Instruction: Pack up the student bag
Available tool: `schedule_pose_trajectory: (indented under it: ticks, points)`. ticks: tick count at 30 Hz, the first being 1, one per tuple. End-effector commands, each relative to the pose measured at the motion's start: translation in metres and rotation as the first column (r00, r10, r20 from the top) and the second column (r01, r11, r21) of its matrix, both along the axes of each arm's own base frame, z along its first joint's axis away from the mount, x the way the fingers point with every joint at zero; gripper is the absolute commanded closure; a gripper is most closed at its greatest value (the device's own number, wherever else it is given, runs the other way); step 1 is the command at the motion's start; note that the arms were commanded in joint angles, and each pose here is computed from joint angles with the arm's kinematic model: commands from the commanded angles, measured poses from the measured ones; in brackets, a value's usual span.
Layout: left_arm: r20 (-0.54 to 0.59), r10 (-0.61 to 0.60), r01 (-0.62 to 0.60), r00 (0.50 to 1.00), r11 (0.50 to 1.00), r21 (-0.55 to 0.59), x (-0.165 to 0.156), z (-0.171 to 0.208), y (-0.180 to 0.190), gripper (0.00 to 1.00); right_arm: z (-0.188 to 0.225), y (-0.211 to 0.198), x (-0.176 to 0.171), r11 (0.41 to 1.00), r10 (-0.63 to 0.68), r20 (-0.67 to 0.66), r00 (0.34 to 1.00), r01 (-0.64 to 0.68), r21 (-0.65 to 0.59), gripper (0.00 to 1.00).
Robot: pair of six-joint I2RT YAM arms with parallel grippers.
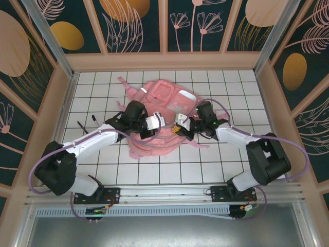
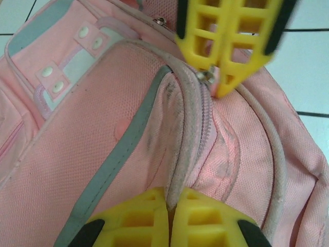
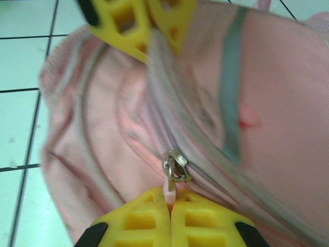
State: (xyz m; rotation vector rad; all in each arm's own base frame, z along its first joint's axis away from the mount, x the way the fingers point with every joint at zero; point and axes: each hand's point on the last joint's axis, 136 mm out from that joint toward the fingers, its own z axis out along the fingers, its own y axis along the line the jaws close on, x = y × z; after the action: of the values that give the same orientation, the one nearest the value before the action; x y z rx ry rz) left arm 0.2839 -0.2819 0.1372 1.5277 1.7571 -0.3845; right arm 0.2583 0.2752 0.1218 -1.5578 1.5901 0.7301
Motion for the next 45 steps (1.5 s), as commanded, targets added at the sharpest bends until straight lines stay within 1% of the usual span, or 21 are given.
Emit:
schedule_pose_trajectory:
  ticks: [1,5,6,9,10,12,15,16,18,21,24,25,29,30,36,38,39,41,42,44,45]
  points:
    - [0.040,0.017,-0.013,0.999,0.996,-0.092,0.019,0.034,-0.020,1.00,0.016,0.007,-0.037,0.994,0.109,-0.050,0.993,-0.109,0.001,1.00]
    - [-0.010,0.015,-0.016,1.000,0.993,-0.115,0.019,0.032,-0.027,1.00,0.021,0.025,-0.053,0.991,0.128,-0.095,0.987,-0.124,0.050,1.00]
    - [-0.018,0.008,-0.010,1.000,0.991,-0.135,0.018,0.034,-0.030,1.00,0.021,0.032,-0.057,0.989,0.138,-0.089,0.986,-0.133,0.067,0.97]
    - [-0.037,-0.013,0.005,0.999,0.980,-0.201,0.014,0.041,-0.038,1.00,0.020,0.045,-0.063,0.984,0.154,-0.060,0.986,-0.148,0.102,0.81]
    - [-0.045,-0.026,0.016,0.999,0.976,-0.215,0.011,0.042,-0.040,1.00,0.020,0.045,-0.065,0.983,0.158,-0.046,0.986,-0.152,0.103,0.78]
    - [-0.058,-0.053,0.039,0.997,0.973,-0.230,0.005,0.043,-0.041,1.00,0.022,0.039,-0.072,0.980,0.177,-0.002,0.984,-0.176,0.091,0.75]
    - [-0.041,-0.101,0.089,0.994,0.970,-0.226,-0.005,0.043,-0.040,1.00,0.020,0.016,-0.084,0.974,0.222,0.126,0.967,-0.226,0.011,0.73]
    - [-0.051,-0.110,0.097,0.993,0.973,-0.210,-0.011,0.033,-0.036,1.00,0.023,0.008,-0.087,0.972,0.231,0.173,0.957,-0.234,-0.007,0.73]
    - [-0.042,-0.132,0.120,0.990,0.971,-0.209,-0.017,0.029,-0.034,1.00,0.035,-0.007,-0.078,0.985,0.169,0.260,0.951,-0.174,0.000,0.72]
    - [-0.039,-0.169,0.157,0.985,0.963,-0.219,-0.024,0.030,-0.034,1.00,0.054,-0.025,-0.059,0.995,0.069,0.375,0.925,-0.090,0.040,0.62]
    - [-0.028,-0.197,0.186,0.980,0.956,-0.225,-0.028,0.032,-0.035,1.00,0.055,-0.036,-0.039,0.999,0.016,0.445,0.896,-0.027,0.018,0.58]
    - [-0.024,-0.204,0.194,0.979,0.955,-0.224,-0.029,0.032,-0.035,1.00,0.055,-0.037,-0.033,1.000,0.016,0.452,0.892,-0.020,0.005,0.55]
    - [-0.015,-0.233,0.225,0.972,0.951,-0.214,-0.032,0.032,-0.035,1.00,0.053,-0.030,-0.014,0.999,0.047,0.444,0.895,-0.038,-0.030,0.53]
    - [-0.014,-0.244,0.235,0.970,0.948,-0.213,-0.034,0.032,-0.035,1.00,0.052,-0.026,-0.010,0.999,0.053,0.437,0.898,-0.045,-0.028,0.50]
    - [0.004,-0.265,0.260,0.964,0.942,-0.214,-0.033,0.033,-0.038,1.00,0.040,-0.001,0.004,0.992,0.123,0.369,0.921,-0.120,-0.032,0.47]
    - [0.009,-0.265,0.261,0.964,0.940,-0.220,-0.032,0.037,-0.040,1.00,0.028,0.004,0.005,0.987,0.159,0.350,0.923,-0.145,-0.068,0.49]
    - [0.016,-0.264,0.260,0.965,0.938,-0.228,-0.031,0.040,-0.041,1.00,0.023,0.005,0.006,0.984,0.174,0.335,0.926,-0.155,-0.083,0.54]
    - [0.023,-0.233,0.231,0.972,0.940,-0.251,-0.029,0.042,-0.040,1.00,0.018,0.006,0.004,0.980,0.199,0.304,0.932,-0.180,-0.088,0.75]
    - [0.006,-0.188,0.183,0.982,0.946,-0.269,-0.027,0.040,-0.037,0.93,0.019,0.007,0.003,0.979,0.204,0.285,0.936,-0.190,-0.075,0.85]
    - [-0.048,-0.100,0.080,0.994,0.948,-0.308,-0.027,0.040,-0.030,0.85,0.026,0.010,-0.001,0.977,0.211,0.234,0.949,-0.210,-0.027,0.96]
    - [-0.092,-0.042,0.009,0.995,0.944,-0.330,-0.027,0.041,-0.025,0.75,0.030,0.013,-0.002,0.977,0.210,0.201,0.957,-0.215,0.004,0.99]
